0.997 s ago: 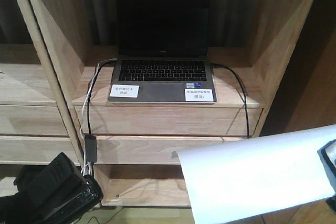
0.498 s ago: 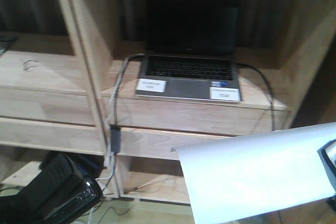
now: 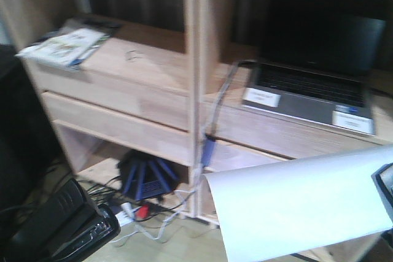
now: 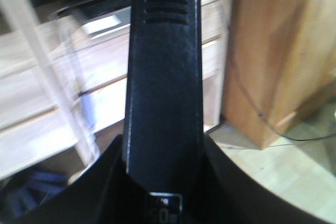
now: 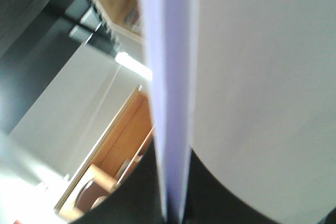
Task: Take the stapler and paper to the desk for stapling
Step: 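Drive the base to the wooden desk holding stapler and paper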
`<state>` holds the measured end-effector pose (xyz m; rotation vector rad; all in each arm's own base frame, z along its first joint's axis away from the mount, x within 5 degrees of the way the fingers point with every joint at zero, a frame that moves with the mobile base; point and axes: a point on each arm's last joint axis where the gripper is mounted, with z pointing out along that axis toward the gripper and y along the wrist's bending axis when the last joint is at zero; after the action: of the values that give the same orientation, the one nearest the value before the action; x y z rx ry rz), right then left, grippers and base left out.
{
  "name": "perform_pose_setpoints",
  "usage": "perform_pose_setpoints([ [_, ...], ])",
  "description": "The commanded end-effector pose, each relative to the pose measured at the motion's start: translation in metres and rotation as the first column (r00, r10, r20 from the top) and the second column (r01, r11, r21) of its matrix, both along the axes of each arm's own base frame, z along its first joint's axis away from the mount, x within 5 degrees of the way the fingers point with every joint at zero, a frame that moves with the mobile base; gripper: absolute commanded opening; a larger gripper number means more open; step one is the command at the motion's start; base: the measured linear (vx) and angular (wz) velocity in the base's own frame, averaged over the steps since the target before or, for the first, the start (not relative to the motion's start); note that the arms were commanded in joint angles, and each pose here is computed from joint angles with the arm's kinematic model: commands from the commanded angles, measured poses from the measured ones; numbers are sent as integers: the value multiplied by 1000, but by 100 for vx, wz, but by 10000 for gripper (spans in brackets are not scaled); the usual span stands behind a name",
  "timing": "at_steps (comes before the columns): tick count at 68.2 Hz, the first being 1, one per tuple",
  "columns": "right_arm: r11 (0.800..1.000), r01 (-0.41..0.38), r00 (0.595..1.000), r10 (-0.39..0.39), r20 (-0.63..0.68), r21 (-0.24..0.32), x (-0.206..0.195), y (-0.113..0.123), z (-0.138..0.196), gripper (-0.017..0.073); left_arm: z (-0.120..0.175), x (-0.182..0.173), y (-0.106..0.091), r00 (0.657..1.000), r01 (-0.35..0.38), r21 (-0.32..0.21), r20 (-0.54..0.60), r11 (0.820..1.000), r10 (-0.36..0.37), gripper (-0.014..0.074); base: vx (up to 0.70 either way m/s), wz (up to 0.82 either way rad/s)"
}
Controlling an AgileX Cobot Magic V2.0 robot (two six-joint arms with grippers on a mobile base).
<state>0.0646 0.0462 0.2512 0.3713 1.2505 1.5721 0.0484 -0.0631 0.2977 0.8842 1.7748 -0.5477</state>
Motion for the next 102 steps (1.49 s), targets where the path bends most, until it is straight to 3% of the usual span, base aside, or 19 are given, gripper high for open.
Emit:
perform_pose_setpoints([
  [1, 999, -11, 996, 8, 85, 33, -2, 0, 14, -2, 19, 3, 0, 998, -36, -107, 55, 994, 42, -6, -6, 57],
  [102, 999, -10, 996, 7, 84, 32, -2, 0, 14, -2, 18, 2, 0, 998, -33, -105, 52, 994, 39, -6, 3, 61],
])
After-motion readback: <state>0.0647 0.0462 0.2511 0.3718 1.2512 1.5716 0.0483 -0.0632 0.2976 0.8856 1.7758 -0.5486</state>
